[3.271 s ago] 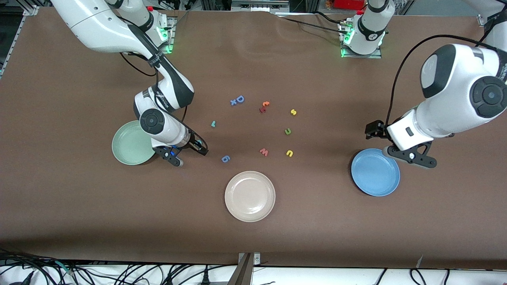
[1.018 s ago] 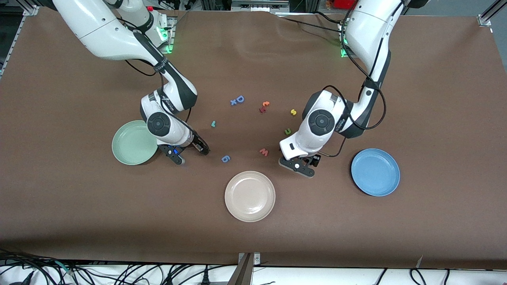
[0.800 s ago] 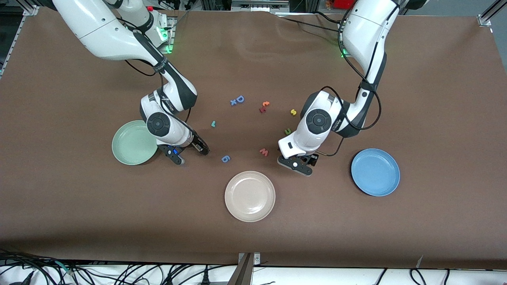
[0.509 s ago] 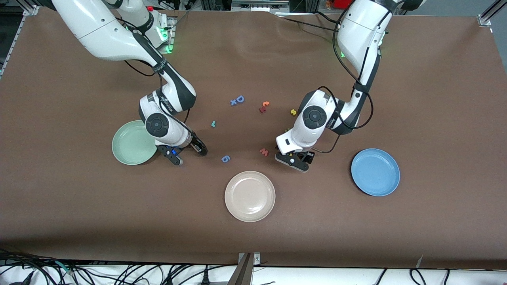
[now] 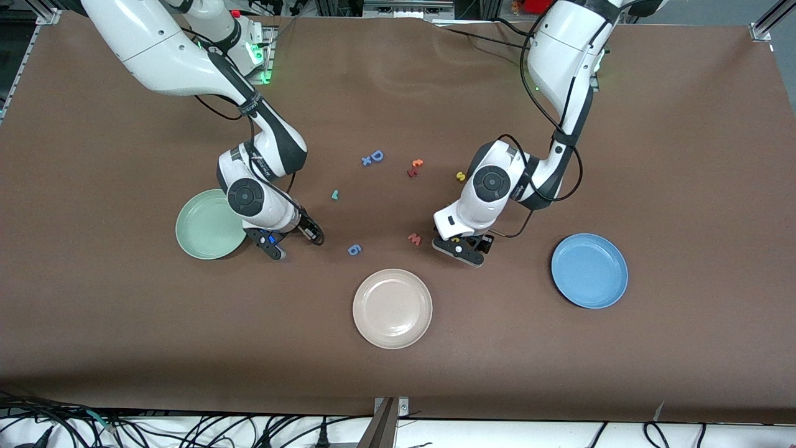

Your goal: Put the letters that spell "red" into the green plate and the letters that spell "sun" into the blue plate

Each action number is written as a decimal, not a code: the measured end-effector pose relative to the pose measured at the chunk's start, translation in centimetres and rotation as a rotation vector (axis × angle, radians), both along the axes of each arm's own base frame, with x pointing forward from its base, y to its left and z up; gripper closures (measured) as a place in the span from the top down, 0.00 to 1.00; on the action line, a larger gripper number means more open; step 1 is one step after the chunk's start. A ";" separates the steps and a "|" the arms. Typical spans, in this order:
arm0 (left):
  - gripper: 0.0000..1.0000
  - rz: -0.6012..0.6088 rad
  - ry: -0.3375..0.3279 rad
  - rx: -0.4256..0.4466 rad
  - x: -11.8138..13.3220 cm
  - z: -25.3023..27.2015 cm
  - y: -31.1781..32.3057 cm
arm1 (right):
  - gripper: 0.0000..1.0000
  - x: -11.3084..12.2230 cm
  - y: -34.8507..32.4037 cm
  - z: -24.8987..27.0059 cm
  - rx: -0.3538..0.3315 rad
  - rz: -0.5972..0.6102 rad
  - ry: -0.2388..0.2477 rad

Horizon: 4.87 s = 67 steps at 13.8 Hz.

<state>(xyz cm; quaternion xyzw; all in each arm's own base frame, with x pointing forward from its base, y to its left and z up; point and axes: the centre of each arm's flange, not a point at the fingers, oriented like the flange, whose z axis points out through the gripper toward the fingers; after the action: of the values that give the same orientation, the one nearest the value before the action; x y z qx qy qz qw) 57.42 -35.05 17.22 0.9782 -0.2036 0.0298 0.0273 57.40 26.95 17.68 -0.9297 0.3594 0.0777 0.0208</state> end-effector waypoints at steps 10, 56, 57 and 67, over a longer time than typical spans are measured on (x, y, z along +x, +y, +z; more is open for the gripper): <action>0.46 -0.004 0.004 0.003 -0.3 -0.2 -0.2 | 0.54 -0.2 0.6 -0.5 0.008 -0.023 -0.009; 0.89 -0.439 0.139 0.046 11.7 9.5 30.8 | 0.87 -0.5 -5.9 0.2 0.052 0.119 -0.035; 0.99 -0.412 0.138 0.033 11.7 9.5 30.6 | 0.87 -0.6 -5.7 0.1 0.051 0.109 -0.033; 1.00 0.015 0.187 -0.015 9.6 9.1 17.8 | 0.64 -1.2 -5.6 -0.7 0.022 0.110 -0.023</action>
<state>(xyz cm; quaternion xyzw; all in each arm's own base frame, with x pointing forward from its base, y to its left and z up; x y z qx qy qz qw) 67.05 -17.21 26.31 0.9780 -0.1927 -0.0601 0.0534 56.17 21.40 16.94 -0.9487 0.3064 0.0721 0.0308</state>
